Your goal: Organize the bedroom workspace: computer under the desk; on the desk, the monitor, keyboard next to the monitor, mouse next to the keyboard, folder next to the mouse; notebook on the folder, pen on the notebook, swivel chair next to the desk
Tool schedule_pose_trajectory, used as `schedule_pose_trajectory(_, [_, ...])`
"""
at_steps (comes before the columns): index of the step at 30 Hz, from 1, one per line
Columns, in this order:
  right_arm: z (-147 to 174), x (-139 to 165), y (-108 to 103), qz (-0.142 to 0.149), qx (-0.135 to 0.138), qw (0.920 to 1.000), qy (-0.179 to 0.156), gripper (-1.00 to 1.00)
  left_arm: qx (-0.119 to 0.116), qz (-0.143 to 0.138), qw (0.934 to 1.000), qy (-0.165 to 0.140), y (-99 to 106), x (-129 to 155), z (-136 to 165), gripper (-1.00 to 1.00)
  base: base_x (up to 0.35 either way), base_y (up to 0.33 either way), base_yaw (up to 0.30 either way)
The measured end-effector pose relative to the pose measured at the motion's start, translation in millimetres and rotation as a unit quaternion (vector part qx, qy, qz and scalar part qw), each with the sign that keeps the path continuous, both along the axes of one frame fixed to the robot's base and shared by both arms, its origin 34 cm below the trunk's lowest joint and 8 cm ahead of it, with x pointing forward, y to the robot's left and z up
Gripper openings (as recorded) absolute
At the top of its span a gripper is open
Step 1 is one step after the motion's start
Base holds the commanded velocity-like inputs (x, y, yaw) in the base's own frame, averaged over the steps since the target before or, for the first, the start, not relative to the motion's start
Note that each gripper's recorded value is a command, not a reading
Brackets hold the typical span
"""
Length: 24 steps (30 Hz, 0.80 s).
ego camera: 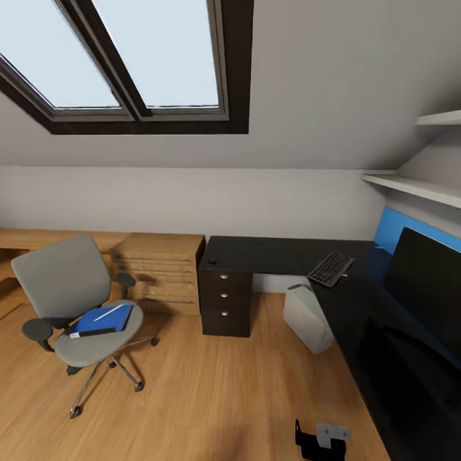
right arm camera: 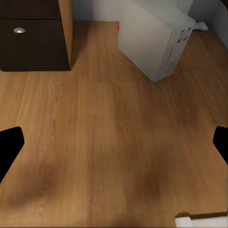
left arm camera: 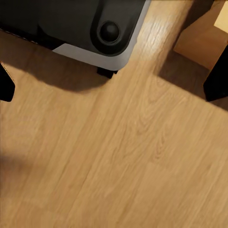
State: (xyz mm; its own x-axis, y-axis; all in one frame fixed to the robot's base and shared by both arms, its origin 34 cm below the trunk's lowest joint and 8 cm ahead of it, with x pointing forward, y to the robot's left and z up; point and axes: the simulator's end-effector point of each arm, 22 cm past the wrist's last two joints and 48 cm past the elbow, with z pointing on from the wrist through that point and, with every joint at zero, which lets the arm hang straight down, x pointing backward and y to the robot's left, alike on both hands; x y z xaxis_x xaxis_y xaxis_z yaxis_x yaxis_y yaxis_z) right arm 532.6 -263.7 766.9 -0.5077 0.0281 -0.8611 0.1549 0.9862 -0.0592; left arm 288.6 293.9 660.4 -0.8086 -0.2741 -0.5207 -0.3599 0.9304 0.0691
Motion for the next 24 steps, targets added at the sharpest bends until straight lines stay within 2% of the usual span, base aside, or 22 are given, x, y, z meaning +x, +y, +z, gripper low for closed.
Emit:
schedule_pose_trajectory(18, [-2.2, -1.3, 0.8, 0.001, 0.000, 1.0000, 0.003, 1.00, 0.000, 0.000, 1.0000, 0.002, 0.1, -1.4, -0.8, 1.00, 0.324, 0.170, -0.231])
schedule_pose_trajectory(24, [-4.5, -3.6, 3.7, 0.002, 0.001, 1.0000, 0.007, 1.00, 0.000, 0.000, 1.0000, 0.003, 0.1, -1.9, -1.0, 1.00, 0.320, 0.190, -0.031])
